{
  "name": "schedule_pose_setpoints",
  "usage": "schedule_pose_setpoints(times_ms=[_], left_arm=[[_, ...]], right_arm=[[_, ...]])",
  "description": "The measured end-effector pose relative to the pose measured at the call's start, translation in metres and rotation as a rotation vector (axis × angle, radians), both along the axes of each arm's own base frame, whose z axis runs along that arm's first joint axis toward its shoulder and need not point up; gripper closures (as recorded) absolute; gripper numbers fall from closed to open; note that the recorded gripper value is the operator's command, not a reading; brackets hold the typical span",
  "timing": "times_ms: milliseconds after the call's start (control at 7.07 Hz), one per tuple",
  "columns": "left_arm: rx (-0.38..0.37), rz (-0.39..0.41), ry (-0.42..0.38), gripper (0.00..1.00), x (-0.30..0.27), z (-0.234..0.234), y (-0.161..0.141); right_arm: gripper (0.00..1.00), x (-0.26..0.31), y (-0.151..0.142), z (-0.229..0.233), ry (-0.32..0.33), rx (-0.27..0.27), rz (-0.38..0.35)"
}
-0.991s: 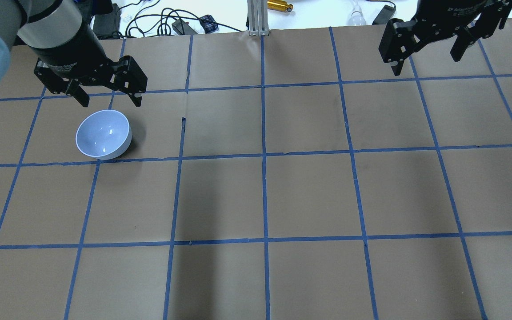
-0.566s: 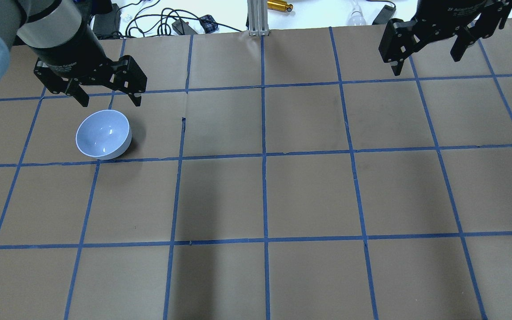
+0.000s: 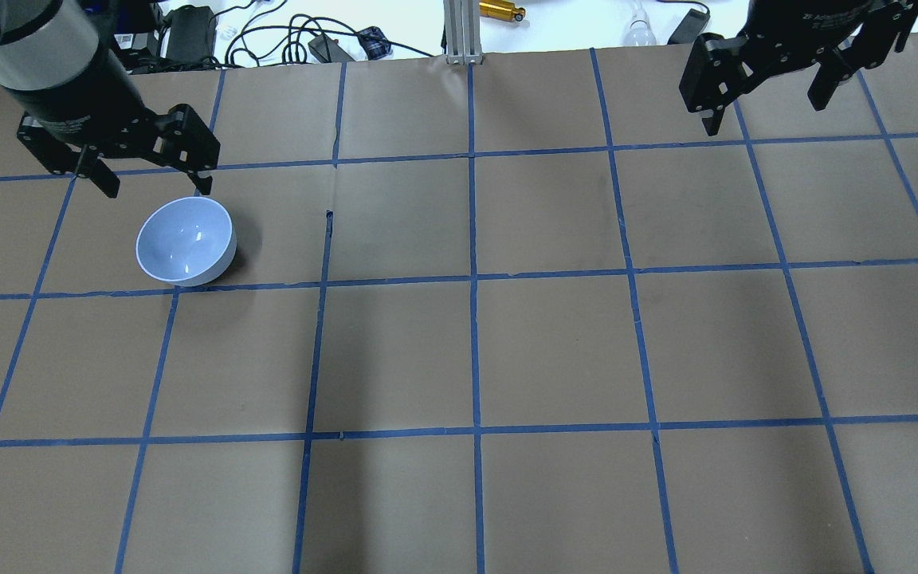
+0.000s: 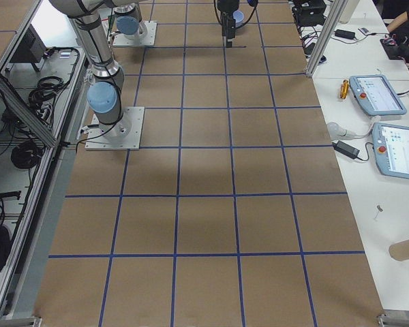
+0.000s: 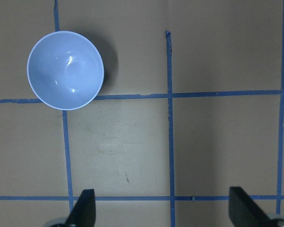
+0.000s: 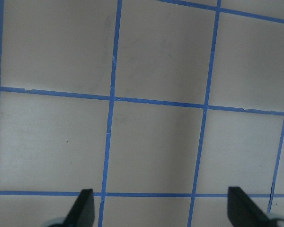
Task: Stack green bowl on blue bowl
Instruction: 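Swing the left arm toward the robot to the pale green bowl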
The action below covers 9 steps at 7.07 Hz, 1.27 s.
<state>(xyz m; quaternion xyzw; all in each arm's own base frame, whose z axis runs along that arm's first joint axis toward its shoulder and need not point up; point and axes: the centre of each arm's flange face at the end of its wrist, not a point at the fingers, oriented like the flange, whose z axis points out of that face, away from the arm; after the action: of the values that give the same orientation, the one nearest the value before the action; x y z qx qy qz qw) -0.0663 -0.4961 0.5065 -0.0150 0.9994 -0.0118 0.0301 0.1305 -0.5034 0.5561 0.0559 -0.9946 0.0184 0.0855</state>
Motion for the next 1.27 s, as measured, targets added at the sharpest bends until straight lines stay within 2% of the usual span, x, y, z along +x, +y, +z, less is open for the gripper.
schedule_pose_setpoints(times_ms=[142, 425, 708, 991, 1274], left_arm=[[0.006, -0.023, -0.004, 0.0, 0.03, 0.0, -0.002], [0.039, -0.129, -0.001, 0.0, 0.094, -0.01, 0.002], [0.08, -0.217, 0.026, 0.0, 0.18, -0.03, 0.022], [0.089, -0.312, 0.052, 0.0, 0.277, -0.05, 0.048], [0.08, -0.452, 0.037, 0.0, 0.344, -0.075, 0.068]], right_arm=[[0.0, 0.0, 0.0, 0.0, 0.0, 0.0, 0.0], [0.0, 0.0, 0.0, 0.0, 0.0, 0.0, -0.001], [0.0, 0.0, 0.0, 0.0, 0.0, 0.0, -0.001], [0.0, 0.0, 0.0, 0.0, 0.0, 0.0, 0.0], [0.0, 0.0, 0.0, 0.0, 0.0, 0.0, 0.0]])
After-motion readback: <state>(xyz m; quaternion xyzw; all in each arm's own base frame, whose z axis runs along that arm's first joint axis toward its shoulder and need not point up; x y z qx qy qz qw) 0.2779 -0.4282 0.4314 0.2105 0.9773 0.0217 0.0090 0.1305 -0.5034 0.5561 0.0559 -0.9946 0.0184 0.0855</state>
